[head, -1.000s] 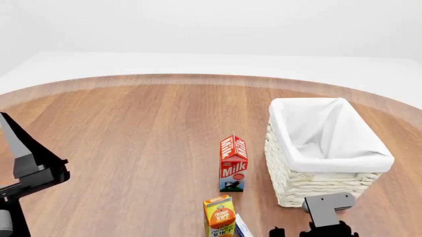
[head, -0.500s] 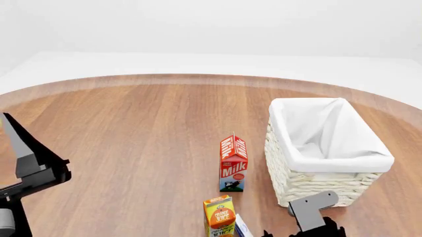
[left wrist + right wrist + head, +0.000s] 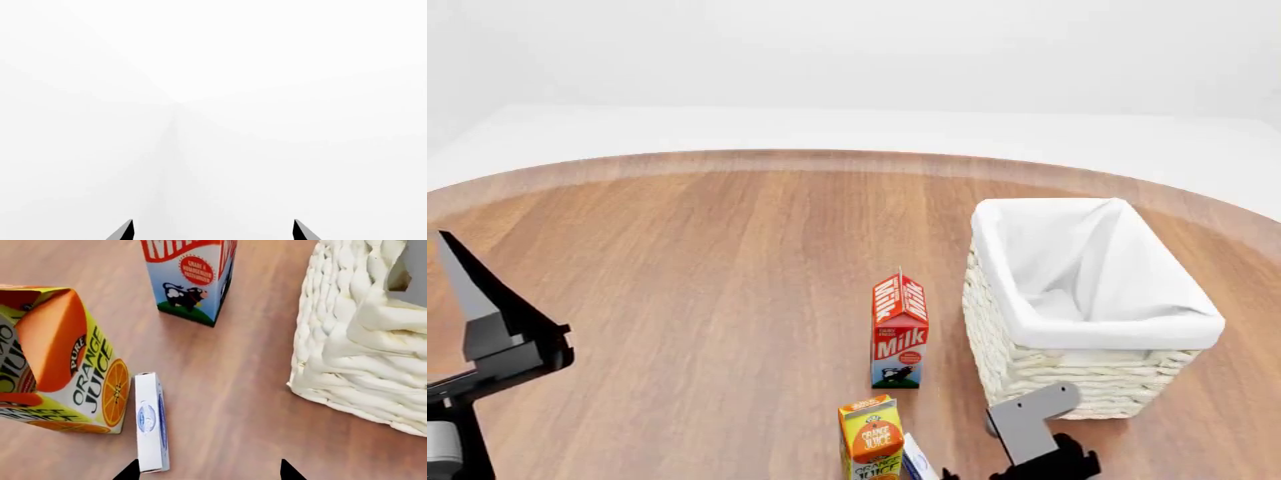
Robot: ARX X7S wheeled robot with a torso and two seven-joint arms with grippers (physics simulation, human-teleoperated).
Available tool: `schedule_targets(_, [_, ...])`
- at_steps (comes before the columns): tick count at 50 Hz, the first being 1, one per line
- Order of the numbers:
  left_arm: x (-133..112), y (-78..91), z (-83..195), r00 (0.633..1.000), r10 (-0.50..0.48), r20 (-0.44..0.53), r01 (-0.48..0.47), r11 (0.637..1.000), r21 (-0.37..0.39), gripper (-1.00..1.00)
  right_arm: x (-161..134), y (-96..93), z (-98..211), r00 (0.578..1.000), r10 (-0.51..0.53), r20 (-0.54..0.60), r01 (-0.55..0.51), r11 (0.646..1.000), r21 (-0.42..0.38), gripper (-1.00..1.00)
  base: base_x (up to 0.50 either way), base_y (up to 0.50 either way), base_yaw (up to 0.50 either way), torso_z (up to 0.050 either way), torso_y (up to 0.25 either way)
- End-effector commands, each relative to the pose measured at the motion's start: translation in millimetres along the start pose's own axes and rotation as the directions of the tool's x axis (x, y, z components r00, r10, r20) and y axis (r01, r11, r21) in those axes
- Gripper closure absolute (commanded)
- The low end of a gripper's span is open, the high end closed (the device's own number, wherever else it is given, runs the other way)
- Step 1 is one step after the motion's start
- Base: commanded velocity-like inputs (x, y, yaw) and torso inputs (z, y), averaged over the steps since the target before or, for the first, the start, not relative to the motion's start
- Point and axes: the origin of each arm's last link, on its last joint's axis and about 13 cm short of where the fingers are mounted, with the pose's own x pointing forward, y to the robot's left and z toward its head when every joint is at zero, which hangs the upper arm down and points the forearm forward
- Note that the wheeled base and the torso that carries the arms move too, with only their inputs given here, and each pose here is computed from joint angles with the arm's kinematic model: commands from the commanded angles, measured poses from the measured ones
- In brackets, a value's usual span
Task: Pick up the cream cheese box and the butter, and put them in the basket.
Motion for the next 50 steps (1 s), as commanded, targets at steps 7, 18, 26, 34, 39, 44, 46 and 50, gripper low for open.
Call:
schedule_targets(7, [0,2.4,-1,1.000,0.007,0.004,-0.007,1.000,0.009,-1.00,7,5.0,3,0.999,0.032,0.009,-0.032,0.999,-0.029,-1.00,0.00,0.00,0.00,0.000,0.000])
schedule_targets(18, [0,2.9,-2,1.000,0.010,0.004,-0.010,1.000,0.009,-1.00,10,9.8,5,0.999,0.053,0.011,-0.053,0.997,-0.056,-1.00,0.00,0.00,0.00,0.000,0.000])
schedule_targets(26, [0,2.4,-2,1.000,0.008,0.002,-0.008,1.000,0.009,-1.00,14,10.7,7,0.998,0.055,0.009,-0.054,0.996,-0.065,-1.00,0.00,0.00,0.00,0.000,0.000])
schedule_targets(34, [-1,2.7,-2,1.000,0.007,0.002,-0.007,1.000,0.009,-1.00,20,12.3,5,0.998,0.060,-0.005,-0.061,0.996,-0.067,-1.00,0.00,0.00,0.00,0.000,0.000])
schedule_targets(39, [-1,2.4,-3,1.000,0.005,-0.001,-0.005,1.000,0.009,-1.00,24,12.0,6,0.998,0.058,-0.005,-0.059,0.996,-0.073,-1.00,0.00,0.00,0.00,0.000,0.000])
schedule_targets(44, [-1,2.6,-3,1.000,0.006,0.000,-0.006,1.000,0.008,-1.00,28,12.5,7,0.998,0.056,0.001,-0.055,0.995,-0.083,-1.00,0.00,0.00,0.00,0.000,0.000])
schedule_targets(46, [-1,2.7,-3,1.000,0.006,0.000,-0.006,1.000,0.009,-1.00,29,12.3,7,0.999,0.053,0.001,-0.052,0.996,-0.074,-1.00,0.00,0.00,0.00,0.000,0.000])
schedule_targets(50, [-1,2.5,-3,1.000,0.005,-0.001,-0.005,1.000,0.009,-1.00,30,13.3,7,0.999,0.052,0.001,-0.052,0.995,-0.083,-1.00,0.00,0.00,0.00,0.000,0.000])
